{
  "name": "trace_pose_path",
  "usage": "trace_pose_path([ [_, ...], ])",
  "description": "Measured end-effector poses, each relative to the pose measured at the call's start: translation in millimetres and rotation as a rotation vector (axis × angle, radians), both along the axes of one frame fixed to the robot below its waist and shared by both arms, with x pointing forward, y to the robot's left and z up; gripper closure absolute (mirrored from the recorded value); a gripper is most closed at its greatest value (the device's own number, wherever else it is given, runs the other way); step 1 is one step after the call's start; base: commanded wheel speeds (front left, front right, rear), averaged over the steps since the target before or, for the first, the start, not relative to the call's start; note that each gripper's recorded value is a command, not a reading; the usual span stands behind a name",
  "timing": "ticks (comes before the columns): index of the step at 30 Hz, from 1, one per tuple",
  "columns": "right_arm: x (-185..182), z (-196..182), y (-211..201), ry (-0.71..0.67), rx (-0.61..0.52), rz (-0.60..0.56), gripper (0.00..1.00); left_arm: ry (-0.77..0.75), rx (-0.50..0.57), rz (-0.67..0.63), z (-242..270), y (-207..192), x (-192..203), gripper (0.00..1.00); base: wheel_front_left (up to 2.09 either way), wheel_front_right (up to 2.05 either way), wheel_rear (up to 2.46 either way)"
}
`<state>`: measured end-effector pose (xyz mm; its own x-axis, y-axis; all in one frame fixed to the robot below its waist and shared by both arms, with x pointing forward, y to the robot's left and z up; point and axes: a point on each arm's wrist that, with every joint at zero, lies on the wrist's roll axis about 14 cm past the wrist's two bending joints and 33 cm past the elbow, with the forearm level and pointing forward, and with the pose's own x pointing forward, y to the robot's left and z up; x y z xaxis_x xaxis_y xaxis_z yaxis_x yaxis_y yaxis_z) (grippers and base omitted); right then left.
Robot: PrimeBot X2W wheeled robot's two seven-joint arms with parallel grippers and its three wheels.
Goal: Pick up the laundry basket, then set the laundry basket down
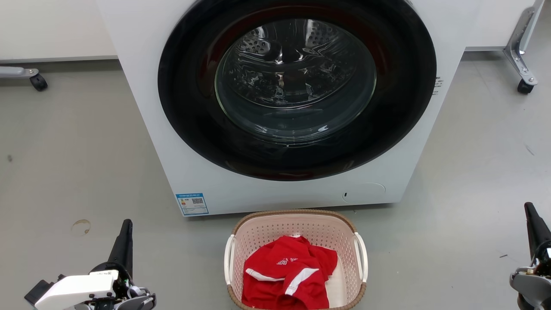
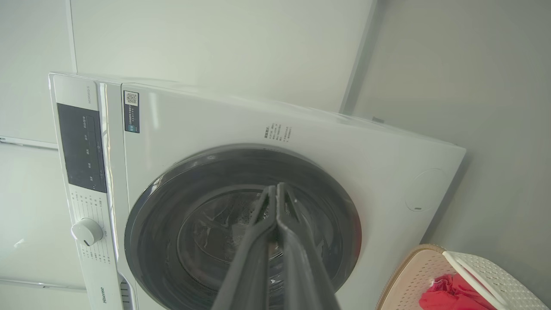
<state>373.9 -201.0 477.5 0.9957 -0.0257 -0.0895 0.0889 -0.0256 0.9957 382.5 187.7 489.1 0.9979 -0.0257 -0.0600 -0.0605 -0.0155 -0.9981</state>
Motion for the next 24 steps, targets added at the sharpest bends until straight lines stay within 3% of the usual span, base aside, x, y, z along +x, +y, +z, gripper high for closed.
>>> trace_pose_path([
  [24,0.0,0.0,0.0,0.000,0.000,0.000,1.00,0.001,-0.002,0.002,-0.3,0.6,-0.1,1.00,0.00,0.00,0.00],
])
